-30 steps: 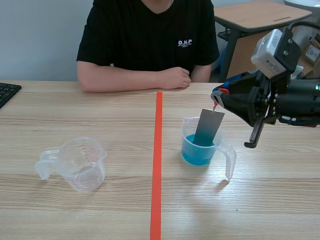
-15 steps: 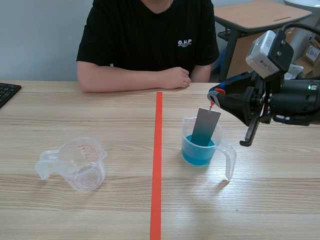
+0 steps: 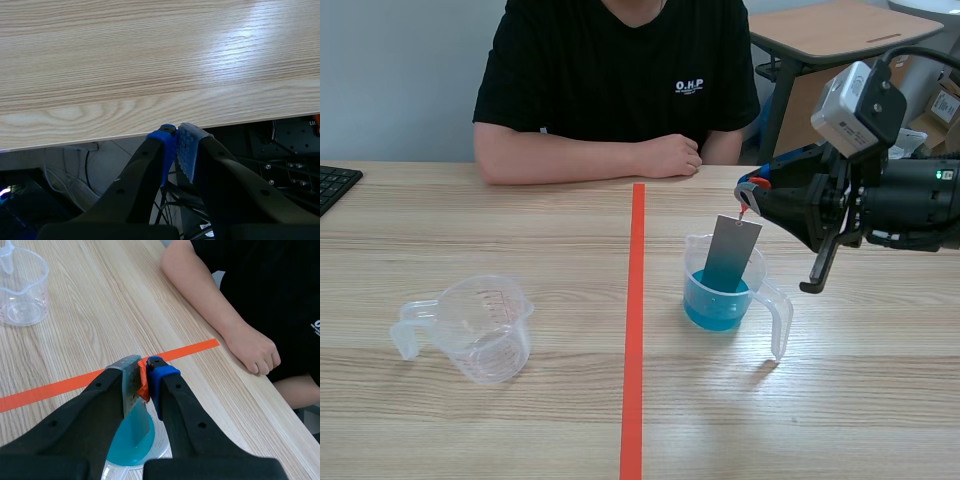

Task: Do the redox reaction experiment.
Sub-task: 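Hold the plate still in the solution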

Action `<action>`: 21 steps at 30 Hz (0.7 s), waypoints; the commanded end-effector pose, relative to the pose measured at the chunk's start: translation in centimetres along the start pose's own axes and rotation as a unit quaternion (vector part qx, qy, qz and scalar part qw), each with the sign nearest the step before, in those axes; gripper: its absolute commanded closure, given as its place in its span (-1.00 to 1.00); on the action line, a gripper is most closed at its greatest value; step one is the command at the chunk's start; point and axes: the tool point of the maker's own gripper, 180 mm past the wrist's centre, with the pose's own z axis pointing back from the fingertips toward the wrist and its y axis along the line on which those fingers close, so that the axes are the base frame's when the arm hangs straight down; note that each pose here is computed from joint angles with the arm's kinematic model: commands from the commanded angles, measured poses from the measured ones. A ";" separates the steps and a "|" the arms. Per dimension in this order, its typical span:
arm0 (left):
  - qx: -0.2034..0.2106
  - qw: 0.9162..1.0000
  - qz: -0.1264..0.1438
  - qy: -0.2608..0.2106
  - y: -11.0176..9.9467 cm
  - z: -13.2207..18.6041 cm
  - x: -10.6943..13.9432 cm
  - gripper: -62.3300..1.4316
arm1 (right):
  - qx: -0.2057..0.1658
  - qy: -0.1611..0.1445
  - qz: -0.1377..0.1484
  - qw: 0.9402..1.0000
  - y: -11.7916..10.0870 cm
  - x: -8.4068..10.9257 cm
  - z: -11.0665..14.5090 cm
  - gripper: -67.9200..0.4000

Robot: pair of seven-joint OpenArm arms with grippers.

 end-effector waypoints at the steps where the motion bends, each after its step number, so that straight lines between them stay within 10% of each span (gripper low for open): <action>1: -0.004 1.000 0.003 -0.014 -0.3 -0.2 0.7 0.80 | 0.000 -0.004 0.017 1.000 -0.7 0.9 0.1 0.94; 21: -0.003 1.000 0.003 -0.011 -0.3 -0.2 0.6 0.80 | 0.001 -0.004 0.017 1.000 -0.7 0.9 0.1 0.94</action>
